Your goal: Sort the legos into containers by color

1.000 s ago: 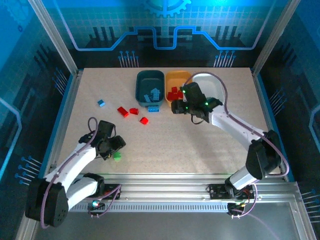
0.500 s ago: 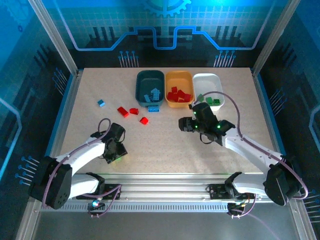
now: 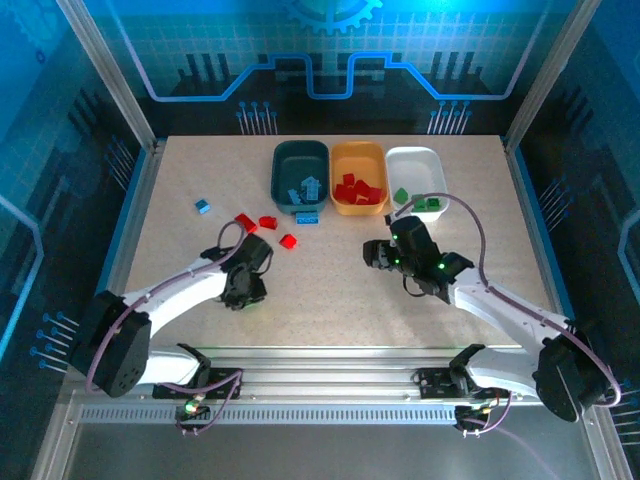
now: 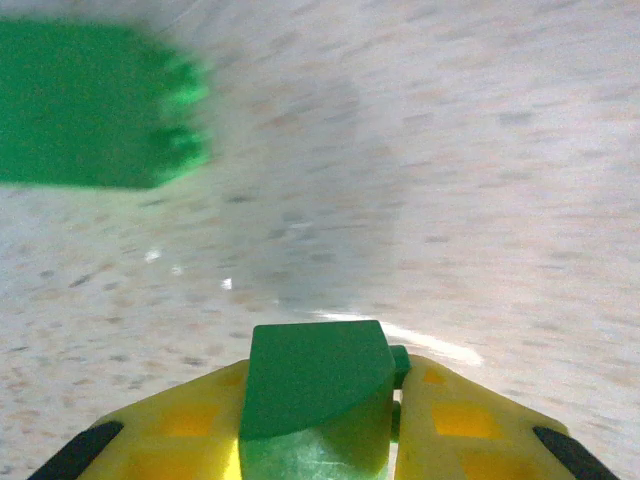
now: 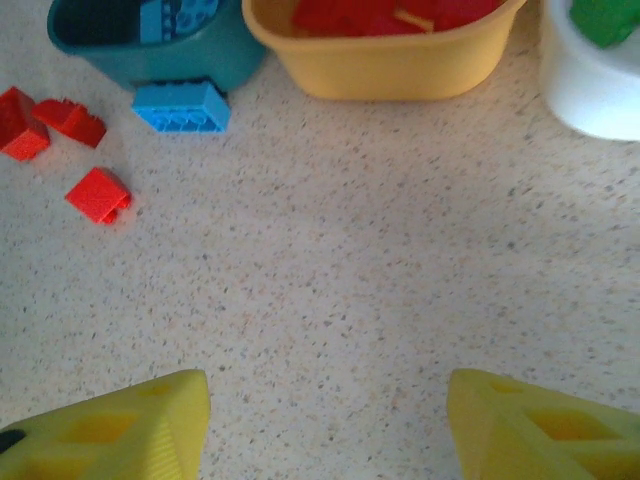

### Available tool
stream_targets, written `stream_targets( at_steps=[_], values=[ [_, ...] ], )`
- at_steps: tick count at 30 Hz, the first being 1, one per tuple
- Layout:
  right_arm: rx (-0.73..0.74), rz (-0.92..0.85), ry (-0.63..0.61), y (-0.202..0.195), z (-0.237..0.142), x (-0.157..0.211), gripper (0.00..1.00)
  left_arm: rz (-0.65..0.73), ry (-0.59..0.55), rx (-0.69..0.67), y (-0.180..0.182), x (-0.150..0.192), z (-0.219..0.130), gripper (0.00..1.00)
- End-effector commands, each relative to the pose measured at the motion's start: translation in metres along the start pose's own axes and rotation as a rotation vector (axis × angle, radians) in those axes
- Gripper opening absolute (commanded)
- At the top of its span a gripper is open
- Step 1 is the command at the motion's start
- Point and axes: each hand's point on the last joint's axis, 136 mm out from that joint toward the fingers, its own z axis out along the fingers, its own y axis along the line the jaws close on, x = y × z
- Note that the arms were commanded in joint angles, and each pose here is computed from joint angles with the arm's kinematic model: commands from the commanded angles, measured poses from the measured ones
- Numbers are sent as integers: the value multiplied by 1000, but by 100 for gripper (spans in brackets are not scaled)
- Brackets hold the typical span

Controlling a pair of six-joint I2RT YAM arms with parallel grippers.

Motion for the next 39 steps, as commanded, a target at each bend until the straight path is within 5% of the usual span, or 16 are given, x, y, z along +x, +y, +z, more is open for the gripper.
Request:
stream_targets(
  at_steps=[1,8,16,23,31,32,34,37,39],
  values=[
    [77,50,-87,-17,-11,-9,65,82,-41,76,-57,-17,-21,24],
    [221,218,-137,-72,-23,-7,68,384,-109,352,-233,-52,-62,23],
    [288,356,-296,-116,-67,-15,68,581,-132,658,-378,-79,-67,20],
    [311,396,-337,-132,-83,-18,69,636,-179,838,-438,-91,-60,25],
    [305,403,-327,-136,-82,-16,68,586,-270,897,-460,-116,-46,31],
    [301,400,-326,-136,-82,-16,68,580,-278,901,-462,-119,-44,35],
    [293,394,-319,-134,-80,-17,68,559,-298,915,-465,-128,-44,69],
    [281,385,-317,-132,-81,-19,68,546,-322,945,-468,-139,-52,91],
    [273,382,-318,-130,-81,-19,68,553,-346,964,-469,-144,-66,95]
  ],
)
